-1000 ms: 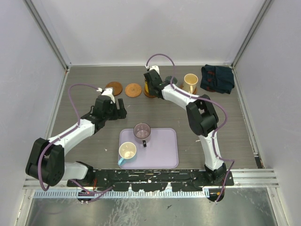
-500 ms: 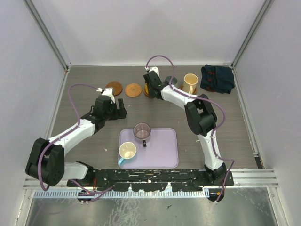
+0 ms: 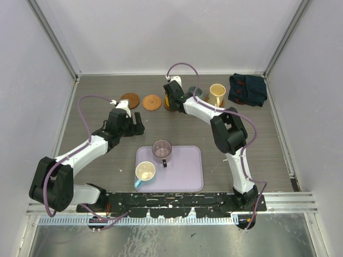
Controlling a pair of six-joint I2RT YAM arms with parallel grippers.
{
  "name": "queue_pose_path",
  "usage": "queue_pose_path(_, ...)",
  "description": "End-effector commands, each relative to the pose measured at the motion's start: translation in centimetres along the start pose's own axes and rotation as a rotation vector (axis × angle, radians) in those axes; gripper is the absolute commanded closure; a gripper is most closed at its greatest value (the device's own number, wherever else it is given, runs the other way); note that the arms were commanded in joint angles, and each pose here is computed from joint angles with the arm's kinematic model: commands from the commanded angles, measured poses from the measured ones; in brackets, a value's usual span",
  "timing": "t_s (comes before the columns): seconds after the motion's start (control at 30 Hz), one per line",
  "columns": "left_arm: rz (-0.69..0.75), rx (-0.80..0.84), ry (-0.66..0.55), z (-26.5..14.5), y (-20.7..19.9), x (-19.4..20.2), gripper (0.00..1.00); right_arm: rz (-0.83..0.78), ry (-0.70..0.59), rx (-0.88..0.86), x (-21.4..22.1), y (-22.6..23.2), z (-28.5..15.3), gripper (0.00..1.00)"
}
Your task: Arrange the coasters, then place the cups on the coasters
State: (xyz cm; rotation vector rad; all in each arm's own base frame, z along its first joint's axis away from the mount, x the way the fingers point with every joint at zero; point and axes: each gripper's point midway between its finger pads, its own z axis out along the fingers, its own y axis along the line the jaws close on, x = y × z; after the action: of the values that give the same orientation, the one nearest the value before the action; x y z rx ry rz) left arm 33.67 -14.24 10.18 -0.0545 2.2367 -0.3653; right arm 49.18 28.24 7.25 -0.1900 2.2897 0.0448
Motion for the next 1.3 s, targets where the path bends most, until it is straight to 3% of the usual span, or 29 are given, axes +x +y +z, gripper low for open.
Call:
queue_pose_path(0.0, -0.004, 0.029, -0.05, 0.1, -0.6, -1.5, 0.19, 0.063, -0.122, -0.022, -4.3, 0.6, -1.6, 0.79)
queue_pose_path(0.37, -0.008, 0.027, -0.046, 0.1, -0.5, -1.2, 0.19, 0.059, -0.113, -0.03, -3.9, 0.6, -1.6, 0.47)
queue_pose_path(0.77, -0.008, 0.039, -0.056, -0.3, -0.7, -1.4, 0.19, 0.061, -0.152, -0.05, -5.0, 1.3, -3.8, 0.38)
queue_pose_path(1.2, 0.02, 0.178, -0.101, -4.1, -3.2, -2.7, 0.13, 0.087, -0.241, -0.069, -6.8, 0.6, -10.4, 0.28)
queue_pose_path(1.27, 0.029, 0.202, -0.093, -4.7, -3.8, -2.3, 0.09, 0.094, -0.25, -0.062, -6.7, 0.0, -11.4, 0.27)
